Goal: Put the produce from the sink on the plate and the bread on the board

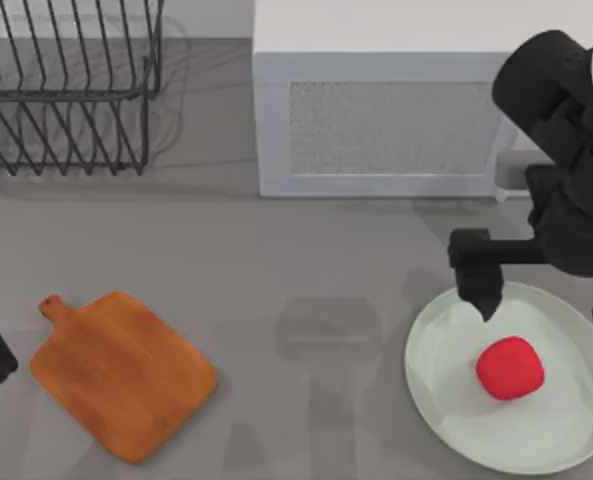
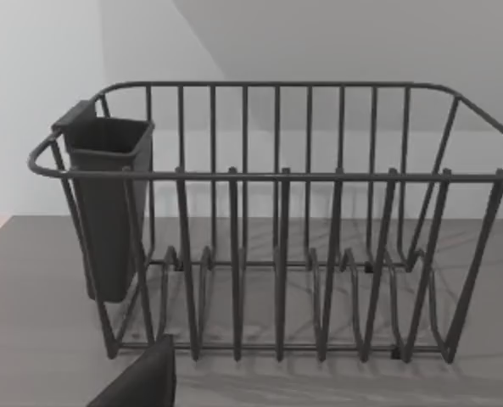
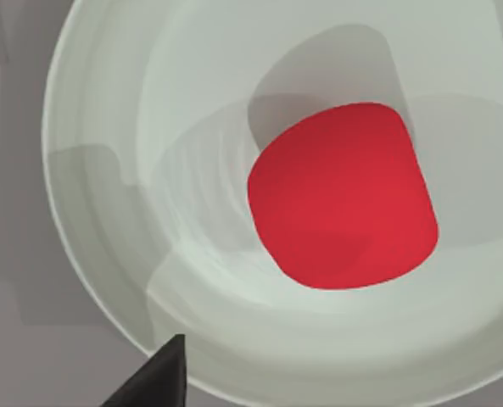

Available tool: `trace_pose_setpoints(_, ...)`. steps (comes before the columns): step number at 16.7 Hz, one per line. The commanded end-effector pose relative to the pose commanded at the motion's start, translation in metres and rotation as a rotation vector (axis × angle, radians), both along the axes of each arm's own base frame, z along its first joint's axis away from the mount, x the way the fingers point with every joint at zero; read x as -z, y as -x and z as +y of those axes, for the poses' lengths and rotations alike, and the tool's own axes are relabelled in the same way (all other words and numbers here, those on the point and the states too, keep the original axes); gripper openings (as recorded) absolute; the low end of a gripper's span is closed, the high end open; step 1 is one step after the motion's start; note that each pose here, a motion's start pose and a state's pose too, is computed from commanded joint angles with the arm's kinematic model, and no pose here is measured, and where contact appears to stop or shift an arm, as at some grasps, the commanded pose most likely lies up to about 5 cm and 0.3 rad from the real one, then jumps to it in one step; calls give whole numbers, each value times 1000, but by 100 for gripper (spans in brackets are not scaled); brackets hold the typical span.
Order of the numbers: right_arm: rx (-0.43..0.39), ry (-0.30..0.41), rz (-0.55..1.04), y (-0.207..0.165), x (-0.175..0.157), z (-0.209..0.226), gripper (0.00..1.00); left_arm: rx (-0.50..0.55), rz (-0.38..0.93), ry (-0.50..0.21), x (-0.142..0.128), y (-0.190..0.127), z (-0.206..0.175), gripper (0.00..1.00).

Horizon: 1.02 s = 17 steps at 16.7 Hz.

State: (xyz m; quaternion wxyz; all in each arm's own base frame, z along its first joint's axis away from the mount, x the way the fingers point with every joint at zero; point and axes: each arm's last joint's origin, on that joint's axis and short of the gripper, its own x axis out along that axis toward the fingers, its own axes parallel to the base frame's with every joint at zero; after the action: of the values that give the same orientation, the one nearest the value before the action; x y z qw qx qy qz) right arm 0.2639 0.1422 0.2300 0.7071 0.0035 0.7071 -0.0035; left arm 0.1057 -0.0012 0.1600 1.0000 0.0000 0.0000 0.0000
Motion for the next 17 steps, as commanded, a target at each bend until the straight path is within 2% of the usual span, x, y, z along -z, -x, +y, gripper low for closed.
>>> trace_pose_setpoints(4,1,-14,-26,3,-3,-5,100,0,0,0,0,0,0,100)
trace_pose_setpoints(8,0,-82,-182,23,-13,-32,100,0,0,0,0,0,0,100)
trace_pose_setpoints(13,-3,-179,-561,75,-21,-81,100,0,0,0,0,0,0,100)
trace_pose_setpoints(17,-5,-190,-941,121,-4,-113,100,0,0,0,0,0,0,100)
